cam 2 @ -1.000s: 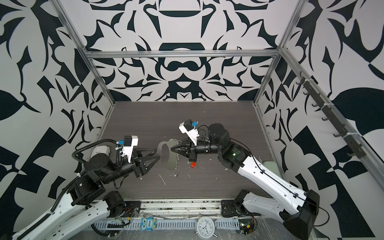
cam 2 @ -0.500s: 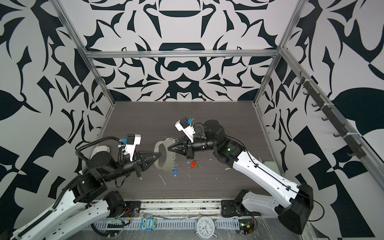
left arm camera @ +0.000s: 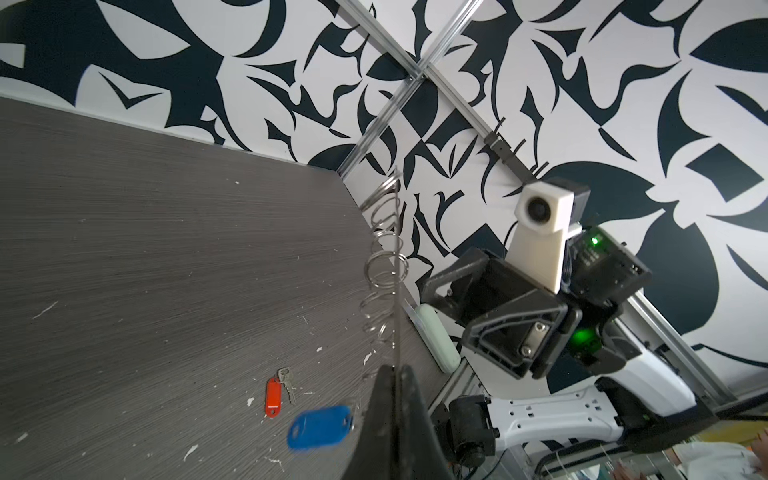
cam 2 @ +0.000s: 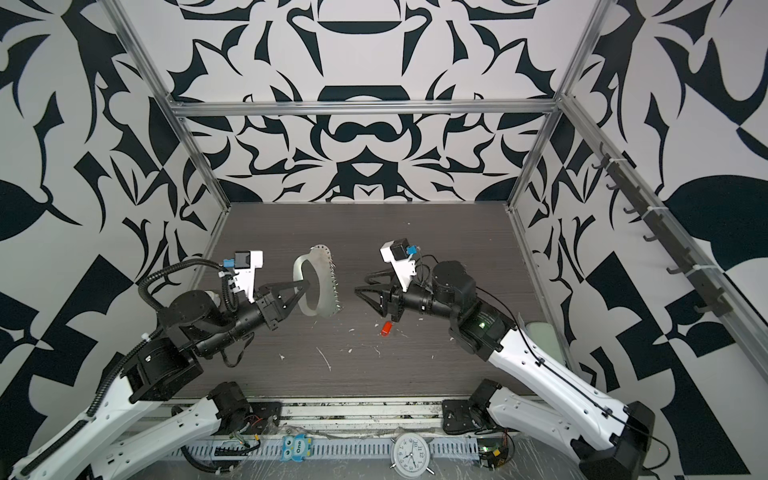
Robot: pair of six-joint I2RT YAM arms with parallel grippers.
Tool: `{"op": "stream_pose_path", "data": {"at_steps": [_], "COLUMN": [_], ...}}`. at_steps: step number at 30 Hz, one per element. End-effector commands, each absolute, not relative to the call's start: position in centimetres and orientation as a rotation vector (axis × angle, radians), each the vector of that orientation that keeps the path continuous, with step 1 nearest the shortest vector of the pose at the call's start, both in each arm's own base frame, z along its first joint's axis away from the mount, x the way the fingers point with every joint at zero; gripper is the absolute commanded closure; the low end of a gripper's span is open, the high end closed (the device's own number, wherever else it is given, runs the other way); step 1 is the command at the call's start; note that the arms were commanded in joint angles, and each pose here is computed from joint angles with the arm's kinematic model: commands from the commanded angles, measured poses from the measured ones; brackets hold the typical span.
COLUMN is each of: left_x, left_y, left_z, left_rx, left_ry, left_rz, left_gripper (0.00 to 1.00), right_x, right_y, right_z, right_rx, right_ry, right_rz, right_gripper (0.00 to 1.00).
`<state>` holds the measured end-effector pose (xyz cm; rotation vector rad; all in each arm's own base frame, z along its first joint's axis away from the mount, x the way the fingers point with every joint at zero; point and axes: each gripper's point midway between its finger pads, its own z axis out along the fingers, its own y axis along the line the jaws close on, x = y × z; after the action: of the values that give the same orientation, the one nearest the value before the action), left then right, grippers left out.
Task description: Remove the keys from the keyring
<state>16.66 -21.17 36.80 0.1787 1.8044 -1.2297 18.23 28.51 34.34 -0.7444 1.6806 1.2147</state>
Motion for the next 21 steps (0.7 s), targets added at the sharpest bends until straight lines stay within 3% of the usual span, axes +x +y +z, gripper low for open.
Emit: {"op": "stream_pose_path", "data": {"at_steps": [1, 8, 14, 21], "left_x": [17.1, 17.2, 17.3, 17.0], "left_y": [-20.4, -20.1, -20.0, -20.0], "left_z": [37.1, 38.2, 38.3, 38.7], "left_rx": [0.109, 0.085, 0.071, 0.081], "left_ry": [1.836, 1.823, 1.840, 1.829], "left_rz": [-1.199, -1.207, -1.201, -1.216], "left_gripper": [1.00, 1.00, 1.00, 1.00], "right_x": [18.3, 16.9, 15.8, 15.6], "right_y": [28.5, 29.9, 31.2, 32.6], "right_z": [34.5, 33.1, 32.8, 32.0], "right_rx": [-0.759, -0.851, -0.934, -0.977], "right_ry": [1.613, 1.594, 1.552, 1.555], "right_rz": [1.182, 1.088, 1.063, 1.025], "right_gripper": [0.54, 0.55, 0.66, 0.66]}}
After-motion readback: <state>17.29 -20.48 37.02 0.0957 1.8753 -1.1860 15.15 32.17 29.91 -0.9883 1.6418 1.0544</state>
